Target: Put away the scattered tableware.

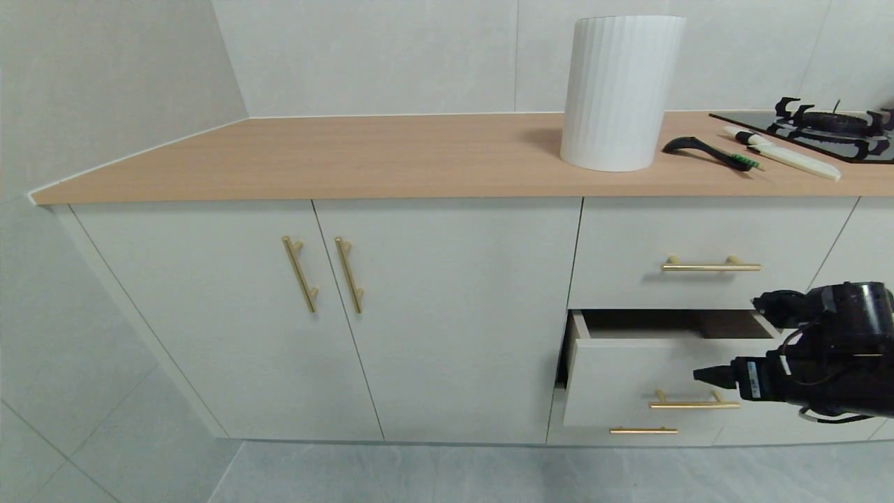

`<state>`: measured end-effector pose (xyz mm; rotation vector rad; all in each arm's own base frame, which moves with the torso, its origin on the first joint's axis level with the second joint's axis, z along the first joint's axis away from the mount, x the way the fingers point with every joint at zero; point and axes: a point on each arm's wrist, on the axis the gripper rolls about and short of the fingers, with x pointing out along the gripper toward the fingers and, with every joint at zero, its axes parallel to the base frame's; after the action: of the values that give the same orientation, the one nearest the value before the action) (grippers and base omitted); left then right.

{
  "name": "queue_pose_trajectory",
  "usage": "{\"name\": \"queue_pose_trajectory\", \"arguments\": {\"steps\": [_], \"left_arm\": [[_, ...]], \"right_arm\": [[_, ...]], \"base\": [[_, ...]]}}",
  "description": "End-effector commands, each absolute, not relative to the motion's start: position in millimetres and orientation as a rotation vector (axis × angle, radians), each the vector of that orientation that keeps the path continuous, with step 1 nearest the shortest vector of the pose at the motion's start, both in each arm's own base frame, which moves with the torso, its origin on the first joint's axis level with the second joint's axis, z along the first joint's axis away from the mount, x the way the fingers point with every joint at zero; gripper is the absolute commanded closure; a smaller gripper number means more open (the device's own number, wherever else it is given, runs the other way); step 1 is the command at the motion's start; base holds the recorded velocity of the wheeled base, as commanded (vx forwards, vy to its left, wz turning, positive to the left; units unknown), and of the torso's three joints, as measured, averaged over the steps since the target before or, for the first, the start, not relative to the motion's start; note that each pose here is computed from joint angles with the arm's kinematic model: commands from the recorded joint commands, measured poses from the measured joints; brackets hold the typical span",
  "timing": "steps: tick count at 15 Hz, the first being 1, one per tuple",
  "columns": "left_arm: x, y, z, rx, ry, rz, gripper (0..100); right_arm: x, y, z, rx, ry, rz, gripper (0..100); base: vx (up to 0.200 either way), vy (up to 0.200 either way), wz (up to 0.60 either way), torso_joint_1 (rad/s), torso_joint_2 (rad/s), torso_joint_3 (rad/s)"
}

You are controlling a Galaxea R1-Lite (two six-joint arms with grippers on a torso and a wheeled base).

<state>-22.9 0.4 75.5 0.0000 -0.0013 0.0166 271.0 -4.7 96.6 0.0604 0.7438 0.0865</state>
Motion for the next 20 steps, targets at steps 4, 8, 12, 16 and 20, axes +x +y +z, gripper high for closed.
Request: {"name": "queue_pose_trajectory", "arguments": {"steps": [4,8,12,16,20], "left_arm": [[-22.8,0.4,75.5,0.000,0.000,0.017,0],[-22.8,0.4,75.6,0.000,-0.002,0.017,0],[-22.8,0.4,75.6,0.000,-0.002,0.017,0],[-22.8,0.4,75.6,0.000,-0.002,0.017,0],[-22.8,0.4,75.6,0.000,-0.002,0.017,0]], "right_arm": [[273.8,6.0,159.5,0.045,0.578,0.139,0],[304.0,10.6,125.9,0.030,0.607,0.118,0],[331.5,14.3,82.4,0.002,0.629,0.060,0],[334.9,13.7,76.4,-0.001,0.623,0.050,0],[326.7,13.8,79.2,-0.009,0.640,0.052,0]], "base": [[0.000,0.000,0.00,0.000,0.00,0.000],[0.000,0.000,0.00,0.000,0.00,0.000],[0.000,0.000,0.00,0.000,0.00,0.000],[0.000,0.000,0.00,0.000,0.00,0.000],[0.000,0.000,0.00,0.000,0.00,0.000]]}}
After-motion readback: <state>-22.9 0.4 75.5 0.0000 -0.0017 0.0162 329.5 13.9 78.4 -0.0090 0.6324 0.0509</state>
